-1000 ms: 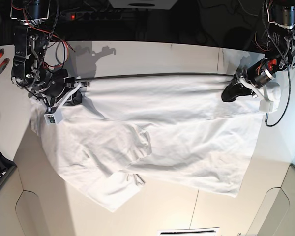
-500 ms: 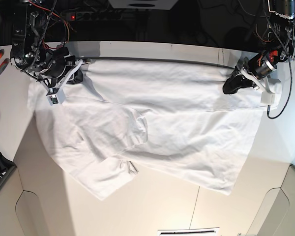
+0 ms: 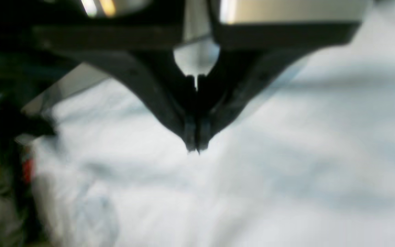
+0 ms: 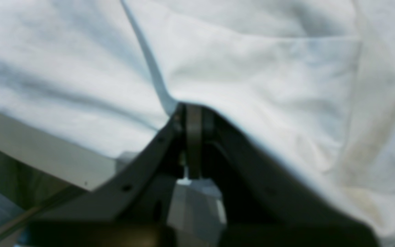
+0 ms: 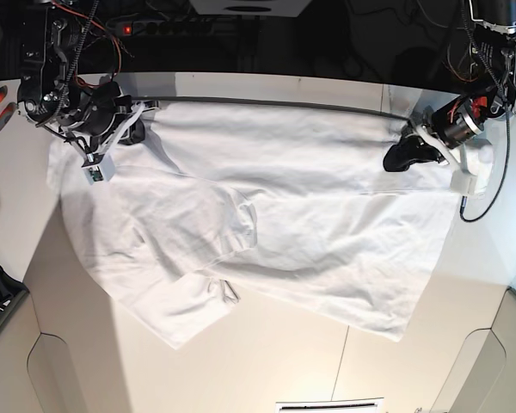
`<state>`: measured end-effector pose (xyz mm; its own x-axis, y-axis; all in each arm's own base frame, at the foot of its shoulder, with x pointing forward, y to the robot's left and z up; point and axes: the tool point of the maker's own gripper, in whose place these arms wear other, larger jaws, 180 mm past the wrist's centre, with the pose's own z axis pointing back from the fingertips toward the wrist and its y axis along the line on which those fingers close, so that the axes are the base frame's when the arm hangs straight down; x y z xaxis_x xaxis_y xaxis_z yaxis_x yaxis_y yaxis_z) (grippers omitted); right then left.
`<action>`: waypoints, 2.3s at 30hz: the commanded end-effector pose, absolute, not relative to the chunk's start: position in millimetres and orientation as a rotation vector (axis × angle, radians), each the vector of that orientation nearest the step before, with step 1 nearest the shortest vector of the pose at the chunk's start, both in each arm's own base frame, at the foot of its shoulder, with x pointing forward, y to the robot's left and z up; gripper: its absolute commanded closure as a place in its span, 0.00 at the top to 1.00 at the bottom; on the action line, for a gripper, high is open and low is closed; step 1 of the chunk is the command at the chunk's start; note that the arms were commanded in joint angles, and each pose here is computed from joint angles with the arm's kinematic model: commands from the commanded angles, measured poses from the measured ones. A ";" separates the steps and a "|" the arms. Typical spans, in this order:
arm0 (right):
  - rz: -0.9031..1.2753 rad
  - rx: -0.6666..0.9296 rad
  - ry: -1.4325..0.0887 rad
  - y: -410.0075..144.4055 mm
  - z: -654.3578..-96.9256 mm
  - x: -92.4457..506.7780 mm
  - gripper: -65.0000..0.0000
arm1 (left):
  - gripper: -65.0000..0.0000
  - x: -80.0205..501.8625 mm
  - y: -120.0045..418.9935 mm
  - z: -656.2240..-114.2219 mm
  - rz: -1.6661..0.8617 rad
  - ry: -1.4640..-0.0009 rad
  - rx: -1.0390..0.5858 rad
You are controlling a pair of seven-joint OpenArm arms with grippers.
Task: Layout the t-shirt on the table in an organized manner, then fold the t-shirt properly
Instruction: 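Release the right gripper and move it toward the sleeve corner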
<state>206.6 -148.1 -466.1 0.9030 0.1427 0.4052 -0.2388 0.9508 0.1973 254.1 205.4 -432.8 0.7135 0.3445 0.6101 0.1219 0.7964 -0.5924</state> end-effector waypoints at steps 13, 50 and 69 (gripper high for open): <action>0.223 0.229 -0.555 -147.9 -425.3 265.0 0.00 | 0.10 284.6 195.9 -378.7 -0.030 -0.930 -0.631; 0.084 0.431 -0.769 -108.6 -409.1 427.1 0.46 | 0.34 288.2 198.9 -377.7 -0.041 -0.962 -0.599; 0.118 0.381 -0.756 -105.4 -416.1 425.6 0.00 | 0.34 288.6 199.2 -377.1 -0.040 -0.966 -0.599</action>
